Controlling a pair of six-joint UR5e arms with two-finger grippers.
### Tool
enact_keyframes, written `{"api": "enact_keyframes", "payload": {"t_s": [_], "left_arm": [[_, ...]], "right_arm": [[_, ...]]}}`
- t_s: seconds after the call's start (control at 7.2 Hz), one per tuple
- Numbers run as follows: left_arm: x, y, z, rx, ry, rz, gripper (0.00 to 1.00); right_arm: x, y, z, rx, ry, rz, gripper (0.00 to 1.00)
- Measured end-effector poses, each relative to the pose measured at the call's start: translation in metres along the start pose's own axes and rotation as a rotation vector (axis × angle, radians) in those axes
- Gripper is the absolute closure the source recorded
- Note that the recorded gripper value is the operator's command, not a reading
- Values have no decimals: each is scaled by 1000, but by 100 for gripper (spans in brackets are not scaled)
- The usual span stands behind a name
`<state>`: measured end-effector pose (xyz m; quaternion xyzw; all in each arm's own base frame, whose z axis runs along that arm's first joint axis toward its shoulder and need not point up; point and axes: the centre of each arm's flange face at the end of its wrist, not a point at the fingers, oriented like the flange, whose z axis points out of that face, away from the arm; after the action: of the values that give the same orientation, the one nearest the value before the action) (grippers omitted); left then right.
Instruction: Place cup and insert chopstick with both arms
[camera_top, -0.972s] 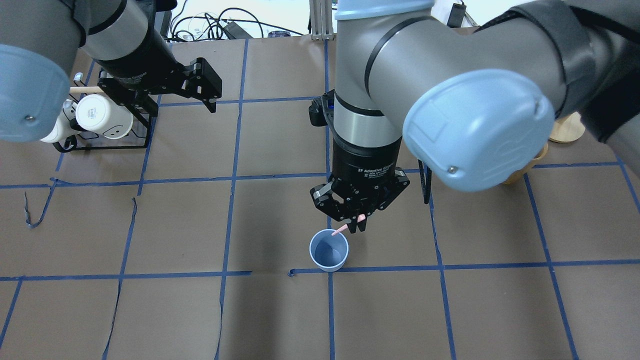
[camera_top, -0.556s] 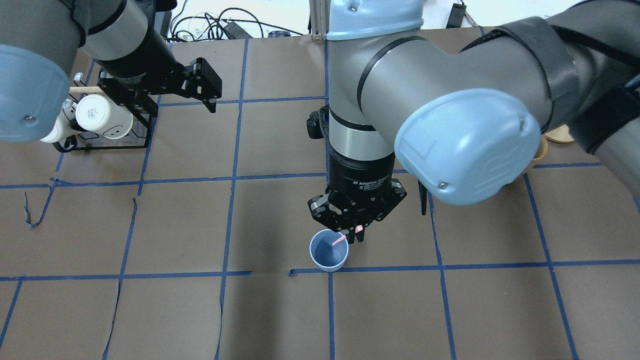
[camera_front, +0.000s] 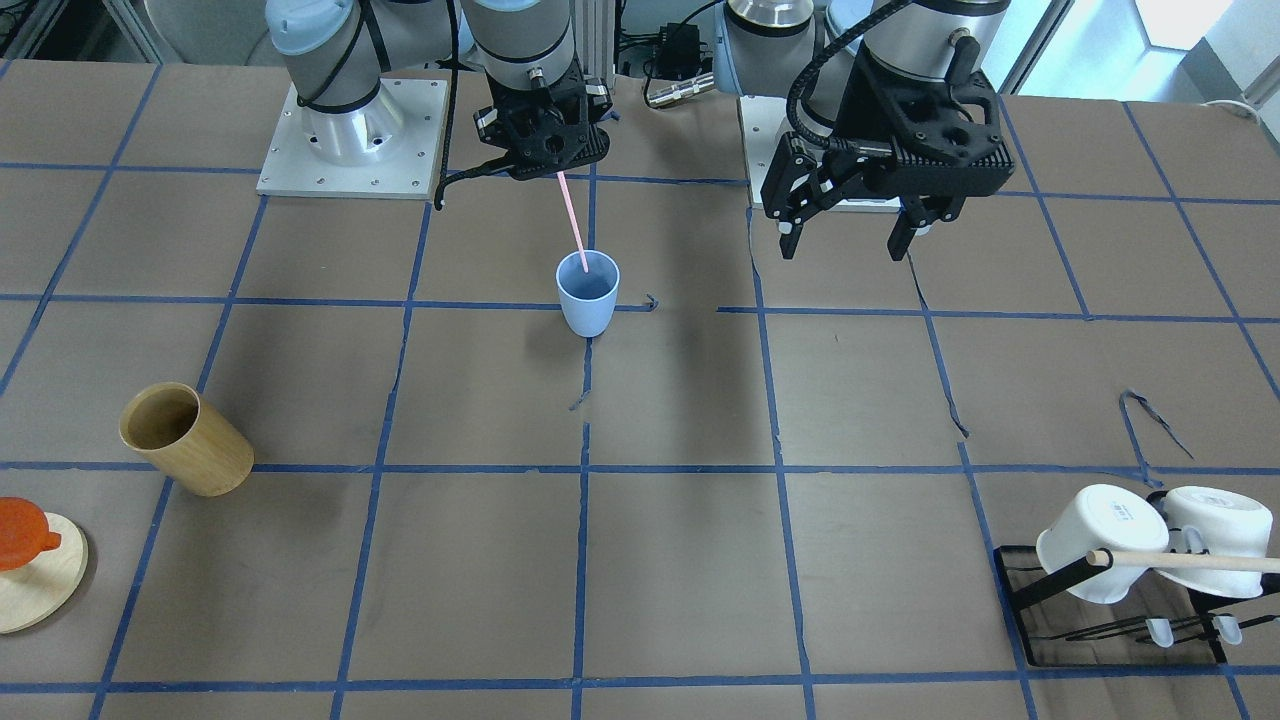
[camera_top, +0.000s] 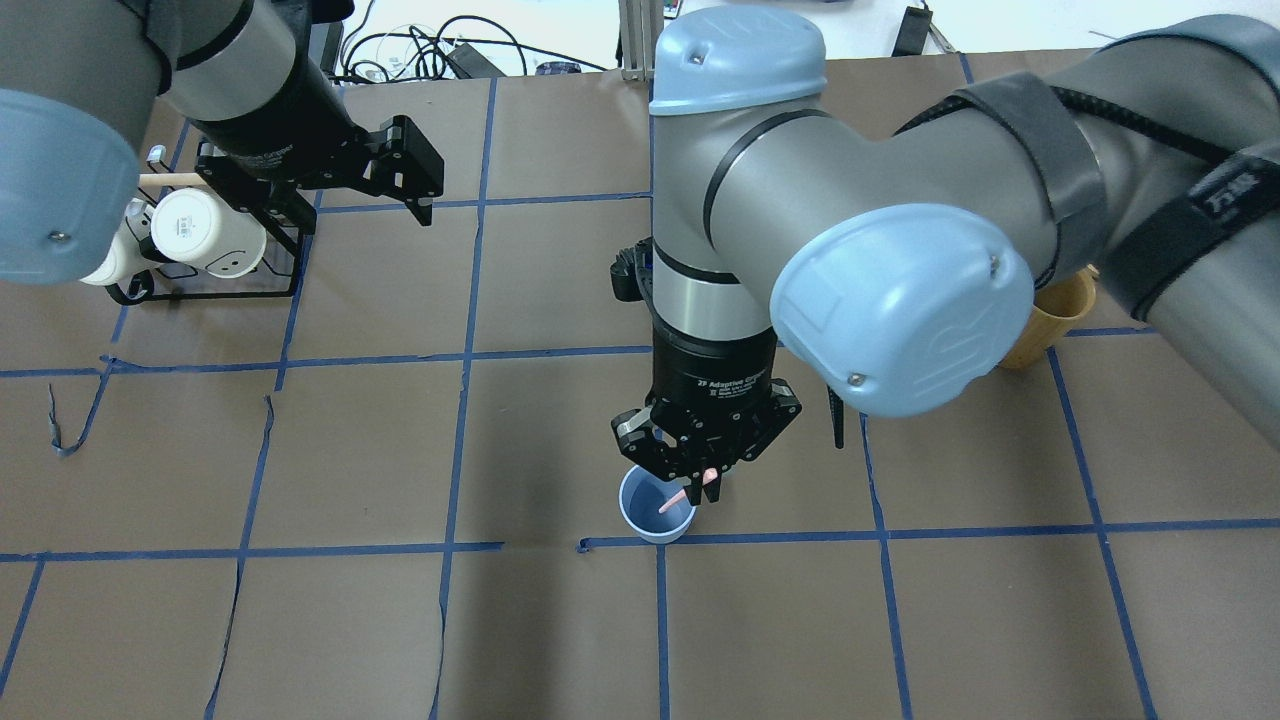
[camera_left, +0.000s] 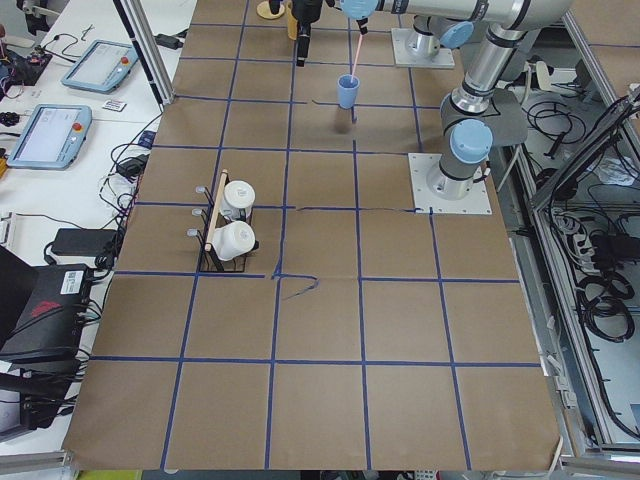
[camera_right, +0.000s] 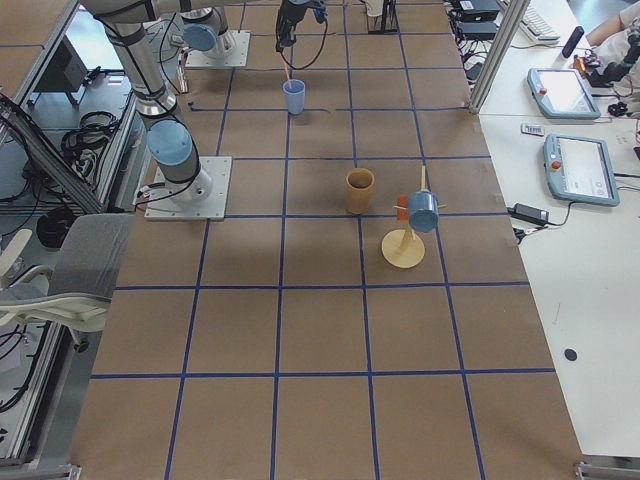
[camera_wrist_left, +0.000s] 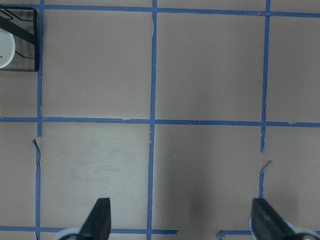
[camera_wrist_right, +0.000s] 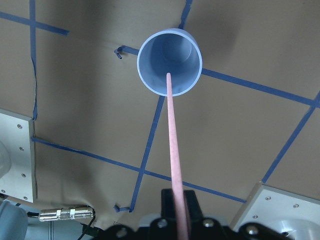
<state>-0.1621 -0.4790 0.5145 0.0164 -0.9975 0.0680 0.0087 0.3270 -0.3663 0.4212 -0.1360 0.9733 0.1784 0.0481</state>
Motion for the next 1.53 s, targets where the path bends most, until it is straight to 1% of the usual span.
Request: {"api": "enact_keyframes", "payload": {"t_s": [0.28,0.56,0.69,0.83,0.97,1.11,1.25,1.53], "left_arm": [[0,0,0,0,0,0,0],[0,0,0,1,0,0,0],[0,0,0,1,0,0,0],[0,0,0,0,0,0,0],[0,0,0,0,0,0,0],[0,0,0,0,0,0,0],[0,0,0,0,0,0,0],[0,0,0,0,0,0,0]], "right_arm": [[1,-19,17,28,-5,1,100],[3,-30,41,26,-4,-4,100],[6,-33,54,22,-2,-7,90],[6,-34,63,29,-2,-11,78],[4,-34,66,39,-1,-12,22],[3,-34,67,47,-1,-15,8],[1,-35,66,64,0,-19,0],[3,-41,49,132,1,-27,0]]}}
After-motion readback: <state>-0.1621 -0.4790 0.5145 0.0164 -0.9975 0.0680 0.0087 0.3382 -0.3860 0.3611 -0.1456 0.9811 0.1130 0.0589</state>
